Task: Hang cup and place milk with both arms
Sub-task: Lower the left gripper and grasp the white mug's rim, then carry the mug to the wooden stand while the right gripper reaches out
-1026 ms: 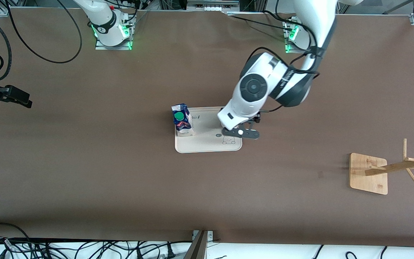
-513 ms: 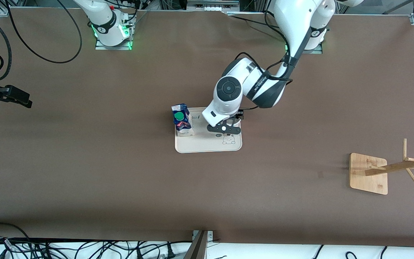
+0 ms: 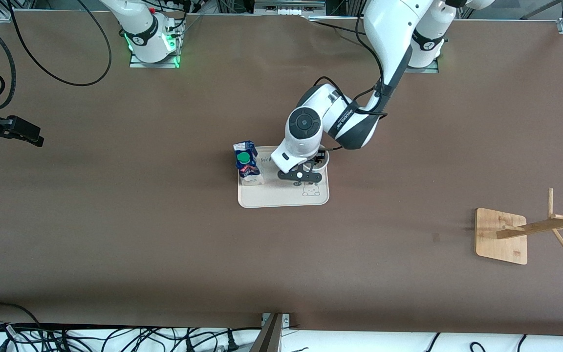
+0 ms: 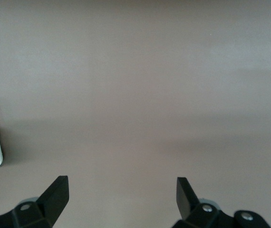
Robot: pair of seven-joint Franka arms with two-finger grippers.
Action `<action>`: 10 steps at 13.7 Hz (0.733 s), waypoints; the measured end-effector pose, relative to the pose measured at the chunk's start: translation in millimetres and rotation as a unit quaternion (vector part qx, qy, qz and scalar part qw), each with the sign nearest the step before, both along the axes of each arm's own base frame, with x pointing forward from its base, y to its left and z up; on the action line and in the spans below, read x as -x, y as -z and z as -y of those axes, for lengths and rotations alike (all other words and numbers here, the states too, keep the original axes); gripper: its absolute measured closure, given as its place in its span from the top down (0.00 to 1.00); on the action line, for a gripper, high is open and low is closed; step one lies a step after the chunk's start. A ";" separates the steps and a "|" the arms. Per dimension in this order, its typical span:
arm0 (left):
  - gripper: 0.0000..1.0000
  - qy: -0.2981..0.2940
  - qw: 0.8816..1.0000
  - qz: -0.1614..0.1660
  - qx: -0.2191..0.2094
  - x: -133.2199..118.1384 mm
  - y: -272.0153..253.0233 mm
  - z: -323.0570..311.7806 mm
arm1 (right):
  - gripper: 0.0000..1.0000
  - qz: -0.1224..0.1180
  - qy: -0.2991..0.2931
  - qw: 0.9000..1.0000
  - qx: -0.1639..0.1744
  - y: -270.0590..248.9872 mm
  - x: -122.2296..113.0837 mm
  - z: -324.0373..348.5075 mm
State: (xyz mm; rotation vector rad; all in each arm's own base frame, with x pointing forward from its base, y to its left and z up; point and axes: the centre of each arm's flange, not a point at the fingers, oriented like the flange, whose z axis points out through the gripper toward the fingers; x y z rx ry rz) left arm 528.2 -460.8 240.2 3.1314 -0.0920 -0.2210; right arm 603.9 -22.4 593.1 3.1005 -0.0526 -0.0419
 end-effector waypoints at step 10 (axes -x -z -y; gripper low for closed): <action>0.44 0.004 1.000 0.009 0.005 5.1 27.2 7.7 | 1.00 0.000 0.000 1.000 0.000 0.0 0.0 0.2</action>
